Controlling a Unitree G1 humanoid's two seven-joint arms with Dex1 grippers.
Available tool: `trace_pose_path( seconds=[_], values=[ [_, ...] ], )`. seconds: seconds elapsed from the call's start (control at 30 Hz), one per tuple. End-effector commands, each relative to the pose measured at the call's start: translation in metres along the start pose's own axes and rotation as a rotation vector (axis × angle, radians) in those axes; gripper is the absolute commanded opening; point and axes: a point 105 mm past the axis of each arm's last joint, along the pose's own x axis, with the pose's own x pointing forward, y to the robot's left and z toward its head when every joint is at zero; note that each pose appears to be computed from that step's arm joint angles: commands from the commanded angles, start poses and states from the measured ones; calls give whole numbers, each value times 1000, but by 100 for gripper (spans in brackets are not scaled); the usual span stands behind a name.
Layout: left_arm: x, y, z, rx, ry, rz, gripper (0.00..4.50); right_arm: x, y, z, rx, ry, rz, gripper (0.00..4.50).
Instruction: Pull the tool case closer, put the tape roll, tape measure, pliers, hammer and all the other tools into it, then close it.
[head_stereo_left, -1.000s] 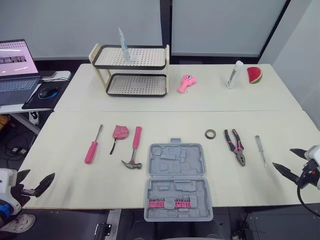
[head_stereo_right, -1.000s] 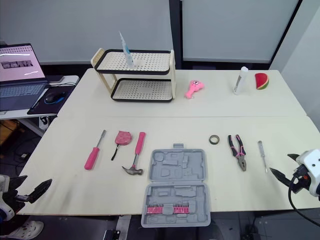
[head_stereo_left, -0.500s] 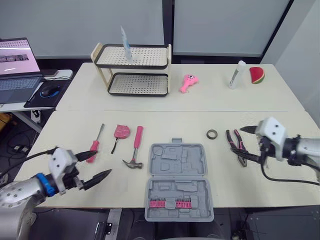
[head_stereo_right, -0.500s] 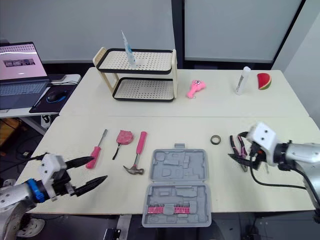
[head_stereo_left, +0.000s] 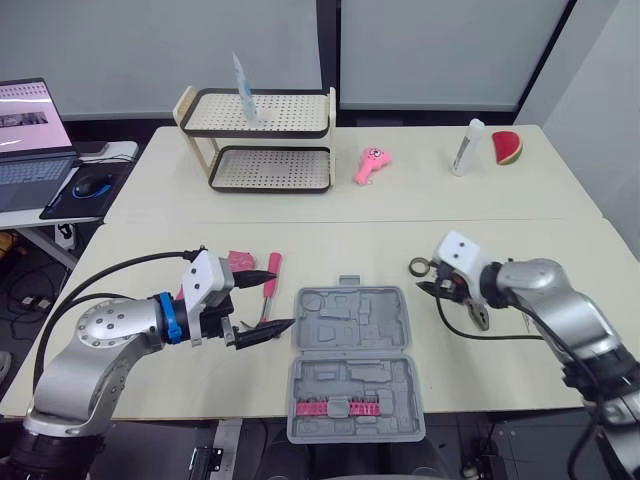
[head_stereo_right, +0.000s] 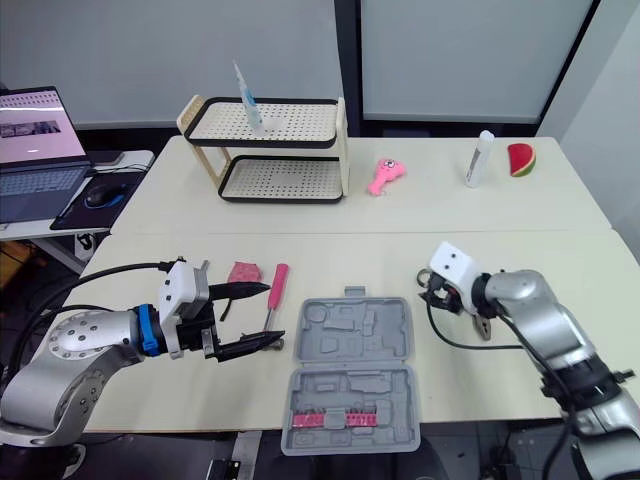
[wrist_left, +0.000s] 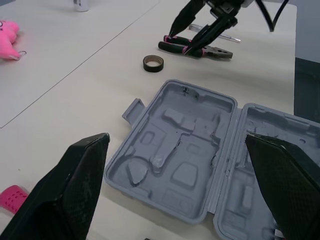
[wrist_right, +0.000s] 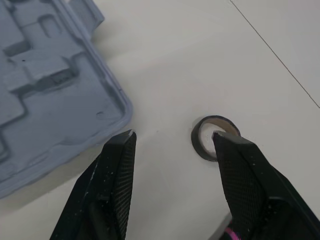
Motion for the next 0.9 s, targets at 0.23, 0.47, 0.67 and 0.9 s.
trace_pose_path(
  seconds=[0.23, 0.47, 0.67, 0.9],
  values=[
    [6, -7, -1, 37, -16, -36, 450, 33, -19, 1, 38, 34, -58, 258],
    [11, -10, -3, 43, -26, -46, 450, 47, -22, -9, 113, 66, -51, 258],
    [15, -14, 0, 48, -43, -55, 450, 50, -26, -14, 141, 73, -67, 184],
    [14, -16, 4, 54, -57, -69, 450, 51, -27, -12, 156, 59, -75, 85]
  ],
)
